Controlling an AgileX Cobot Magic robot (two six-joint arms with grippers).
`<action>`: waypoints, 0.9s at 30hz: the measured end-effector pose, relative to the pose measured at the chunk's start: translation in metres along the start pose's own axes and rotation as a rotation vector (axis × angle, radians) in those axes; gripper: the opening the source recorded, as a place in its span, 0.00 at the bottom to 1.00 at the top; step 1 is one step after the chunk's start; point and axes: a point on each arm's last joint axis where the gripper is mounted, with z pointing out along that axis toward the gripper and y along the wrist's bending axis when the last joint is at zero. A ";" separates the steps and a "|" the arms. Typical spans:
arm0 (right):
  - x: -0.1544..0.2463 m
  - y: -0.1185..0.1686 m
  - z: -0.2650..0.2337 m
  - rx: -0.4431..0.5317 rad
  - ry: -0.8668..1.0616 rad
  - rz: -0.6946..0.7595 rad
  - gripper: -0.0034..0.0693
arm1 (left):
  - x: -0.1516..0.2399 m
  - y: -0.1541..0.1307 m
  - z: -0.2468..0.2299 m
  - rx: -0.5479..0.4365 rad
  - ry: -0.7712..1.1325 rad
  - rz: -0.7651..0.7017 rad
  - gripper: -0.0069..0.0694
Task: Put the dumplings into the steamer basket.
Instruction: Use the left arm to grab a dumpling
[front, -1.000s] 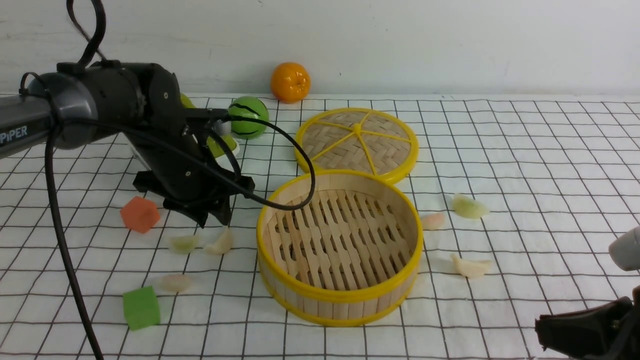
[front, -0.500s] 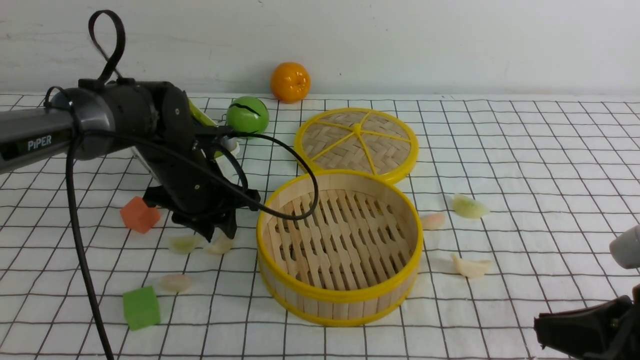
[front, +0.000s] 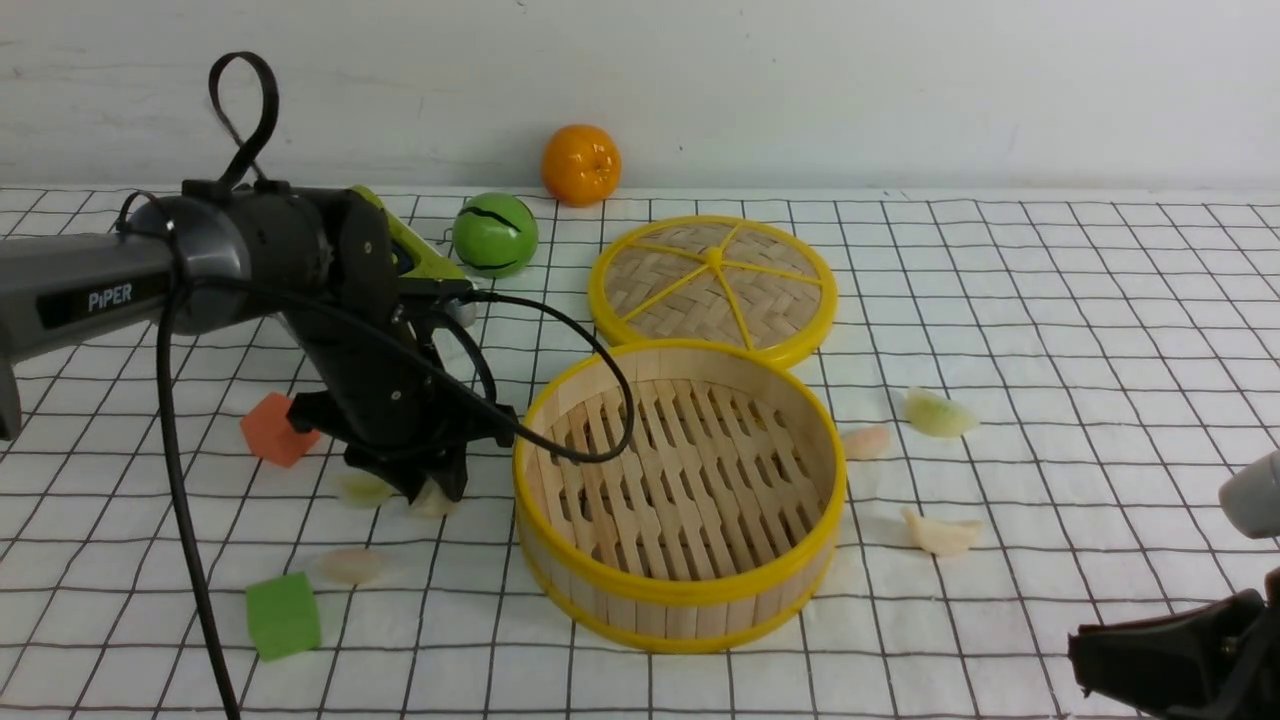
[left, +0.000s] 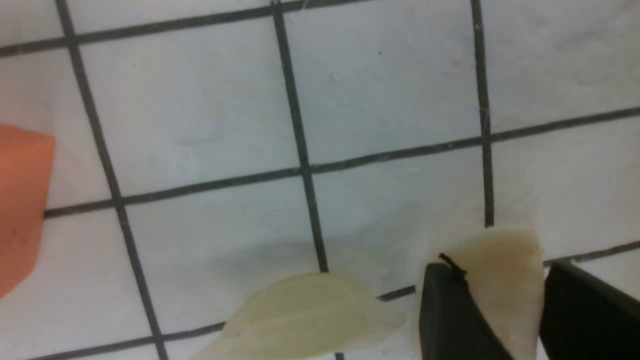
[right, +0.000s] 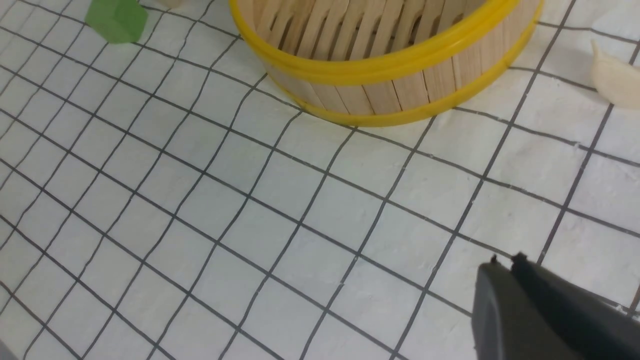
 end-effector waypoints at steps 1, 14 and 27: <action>0.000 0.000 0.000 0.000 0.000 0.001 0.09 | 0.000 0.000 0.000 0.000 0.000 0.000 0.39; 0.000 0.000 0.000 -0.001 -0.001 0.001 0.10 | 0.002 -0.003 -0.009 0.023 0.015 -0.022 0.31; 0.000 0.000 0.000 -0.002 -0.002 -0.001 0.12 | 0.000 -0.008 -0.052 0.038 -0.068 -0.061 0.08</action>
